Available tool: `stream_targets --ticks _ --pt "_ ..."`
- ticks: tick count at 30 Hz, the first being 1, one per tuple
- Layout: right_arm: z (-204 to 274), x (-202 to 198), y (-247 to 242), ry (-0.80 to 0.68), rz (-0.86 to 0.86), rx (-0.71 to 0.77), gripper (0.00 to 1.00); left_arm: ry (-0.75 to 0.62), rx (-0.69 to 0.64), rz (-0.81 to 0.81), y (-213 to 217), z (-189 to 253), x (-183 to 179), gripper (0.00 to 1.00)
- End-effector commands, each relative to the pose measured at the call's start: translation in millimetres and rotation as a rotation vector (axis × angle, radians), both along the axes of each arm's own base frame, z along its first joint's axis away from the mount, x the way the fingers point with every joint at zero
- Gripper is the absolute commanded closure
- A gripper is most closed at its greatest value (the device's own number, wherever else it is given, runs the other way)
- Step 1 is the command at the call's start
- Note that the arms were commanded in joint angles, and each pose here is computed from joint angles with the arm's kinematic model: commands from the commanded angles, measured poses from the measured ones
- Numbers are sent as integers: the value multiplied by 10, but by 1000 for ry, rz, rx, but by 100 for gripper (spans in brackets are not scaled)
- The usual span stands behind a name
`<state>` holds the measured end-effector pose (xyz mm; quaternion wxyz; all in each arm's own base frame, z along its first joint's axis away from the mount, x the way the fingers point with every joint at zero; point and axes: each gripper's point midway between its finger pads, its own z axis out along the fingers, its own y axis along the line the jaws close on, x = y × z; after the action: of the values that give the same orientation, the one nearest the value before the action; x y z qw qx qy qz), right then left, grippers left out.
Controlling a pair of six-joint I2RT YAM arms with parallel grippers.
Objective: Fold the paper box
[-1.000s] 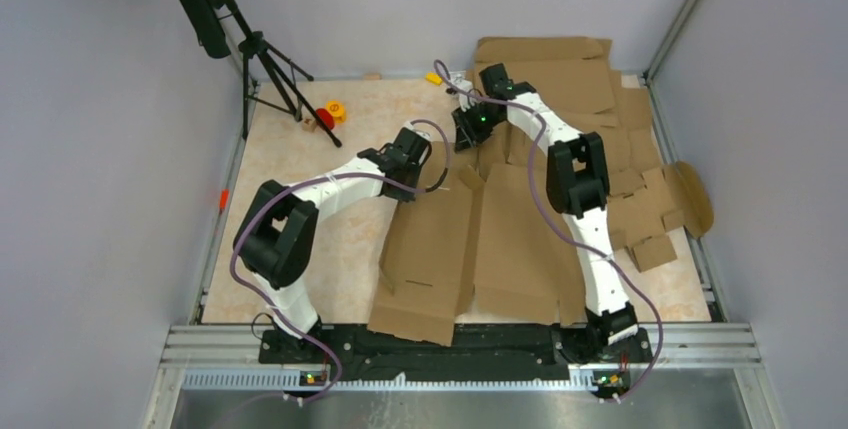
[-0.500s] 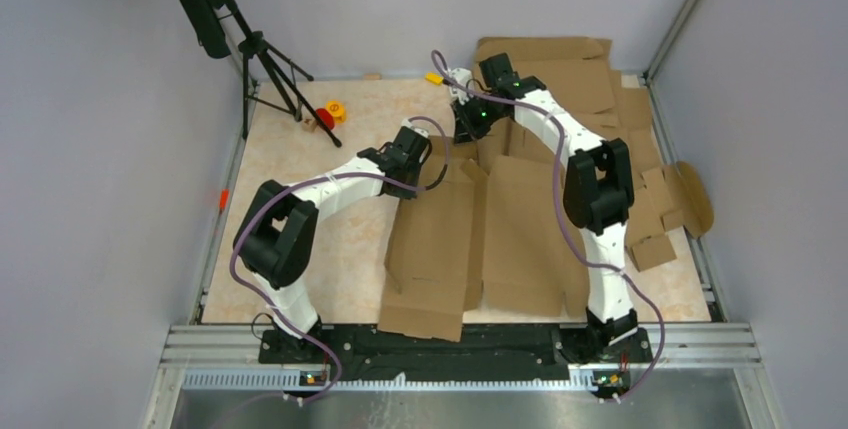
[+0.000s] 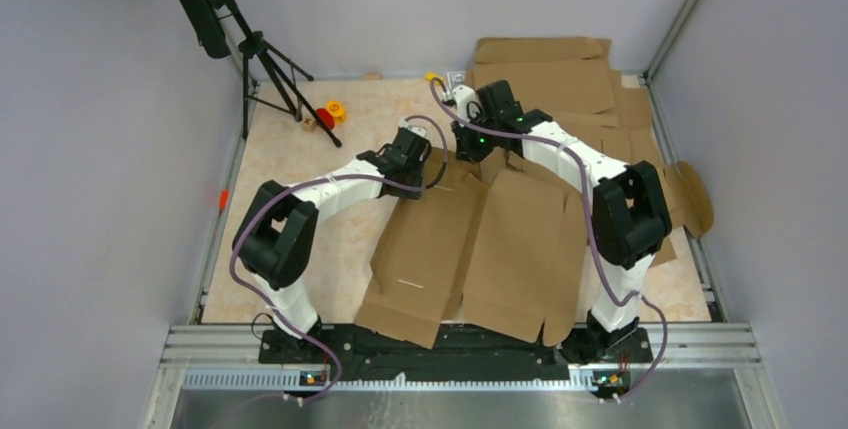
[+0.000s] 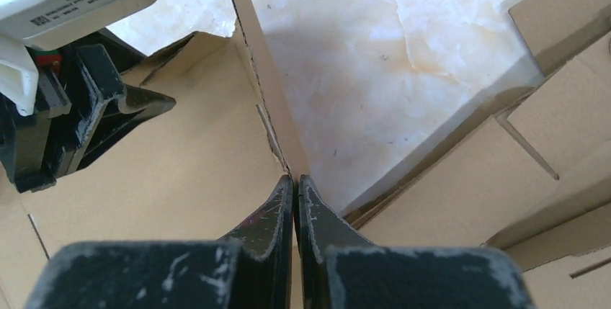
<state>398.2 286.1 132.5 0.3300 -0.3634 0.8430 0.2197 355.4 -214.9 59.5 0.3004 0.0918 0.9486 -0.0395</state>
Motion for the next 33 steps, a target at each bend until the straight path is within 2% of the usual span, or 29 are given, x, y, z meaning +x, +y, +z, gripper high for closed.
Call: stream_targets --ticks 1,8,11,18,26,30,33 --pt "225 29 27 -81 -94 33 100 -44 -176 -21 -244 246 29 58" --pt "199 -34 -96 -107 -150 37 100 9 -224 -40 -161 217 -86 46" --pt "181 -54 -107 -107 -149 37 100 29 -220 -45 -63 220 -147 45" --pt "174 -62 -147 -116 -164 31 100 55 -227 -43 45 214 -271 50" --pt "134 -59 -189 -128 -171 14 100 65 -263 -69 23 249 -376 39" --pt "138 -66 -192 -130 -169 15 100 77 -228 -23 112 172 -345 46" --pt "153 -74 -195 -132 -175 20 100 86 -162 33 249 58 -313 62"
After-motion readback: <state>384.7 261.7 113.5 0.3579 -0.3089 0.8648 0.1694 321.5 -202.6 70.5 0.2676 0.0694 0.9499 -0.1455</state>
